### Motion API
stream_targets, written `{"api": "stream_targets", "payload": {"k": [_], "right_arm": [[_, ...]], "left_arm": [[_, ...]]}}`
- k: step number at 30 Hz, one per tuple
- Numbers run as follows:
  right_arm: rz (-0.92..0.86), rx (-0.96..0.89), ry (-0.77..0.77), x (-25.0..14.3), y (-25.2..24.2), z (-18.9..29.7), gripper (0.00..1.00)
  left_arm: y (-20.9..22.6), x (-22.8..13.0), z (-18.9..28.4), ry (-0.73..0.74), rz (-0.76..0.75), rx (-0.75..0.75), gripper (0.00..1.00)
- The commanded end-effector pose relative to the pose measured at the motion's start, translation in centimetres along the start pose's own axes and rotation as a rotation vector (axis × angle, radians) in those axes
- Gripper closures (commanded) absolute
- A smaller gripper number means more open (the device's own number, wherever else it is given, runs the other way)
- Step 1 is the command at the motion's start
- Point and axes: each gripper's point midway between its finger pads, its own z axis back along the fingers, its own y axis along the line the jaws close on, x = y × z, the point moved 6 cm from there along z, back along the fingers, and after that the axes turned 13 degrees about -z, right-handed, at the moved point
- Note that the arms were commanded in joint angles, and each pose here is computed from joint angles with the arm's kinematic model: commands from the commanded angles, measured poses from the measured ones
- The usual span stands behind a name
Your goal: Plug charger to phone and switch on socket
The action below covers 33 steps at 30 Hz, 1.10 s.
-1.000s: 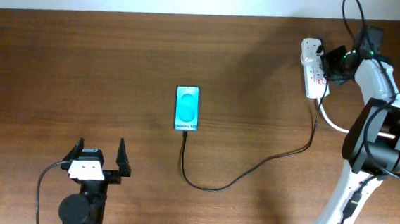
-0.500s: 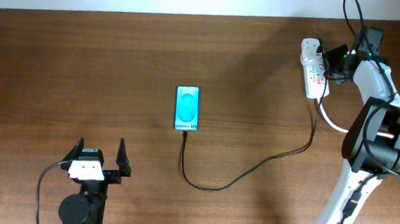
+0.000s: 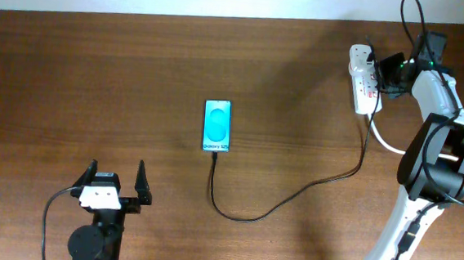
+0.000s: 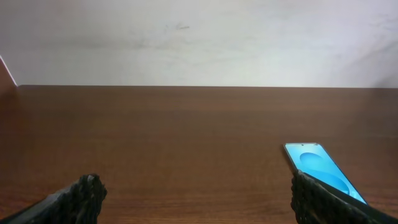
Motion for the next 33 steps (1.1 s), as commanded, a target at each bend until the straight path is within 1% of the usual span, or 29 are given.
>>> {"api": "stream_targets", "payload": {"k": [1,4,8,11,14,19,22,26,29,33], "right_arm": [[0.024,0.022,0.192,-5.0,1.0,-1.1,0.96],[0.045,-0.023,0.168,-5.8,0.6,-1.4,0.96],[0.097,-0.131,0.088,-7.8,0.0,-2.3,0.96],[0.138,-0.188,0.032,-8.2,-0.9,-3.6,0.96],[0.170,-0.195,-0.058,-6.5,-0.4,-2.2,0.96],[0.096,-0.196,-0.083,-2.9,-0.8,1.2,0.96],[0.119,-0.106,-0.009,-2.0,0.2,3.3,0.96],[0.095,-0.069,-0.042,0.0,0.4,5.2,0.96],[0.098,-0.057,-0.060,0.4,0.6,5.1,0.96],[0.100,-0.057,-0.049,-0.5,0.9,4.5,0.96]], "left_arm": [[0.0,-0.2,0.0,0.005,-0.016,0.001,0.01],[0.0,-0.2,0.0,0.005,-0.016,0.001,0.01],[0.0,-0.2,0.0,0.005,-0.016,0.001,0.01],[0.0,-0.2,0.0,0.005,-0.016,0.001,0.01],[0.0,-0.2,0.0,0.005,-0.016,0.001,0.01],[0.0,-0.2,0.0,0.005,-0.016,0.001,0.01],[0.0,-0.2,0.0,0.005,-0.016,0.001,0.01],[0.0,-0.2,0.0,0.005,-0.016,0.001,0.01],[0.0,-0.2,0.0,0.005,-0.016,0.001,0.01],[0.0,-0.2,0.0,0.005,-0.016,0.001,0.01]]}}
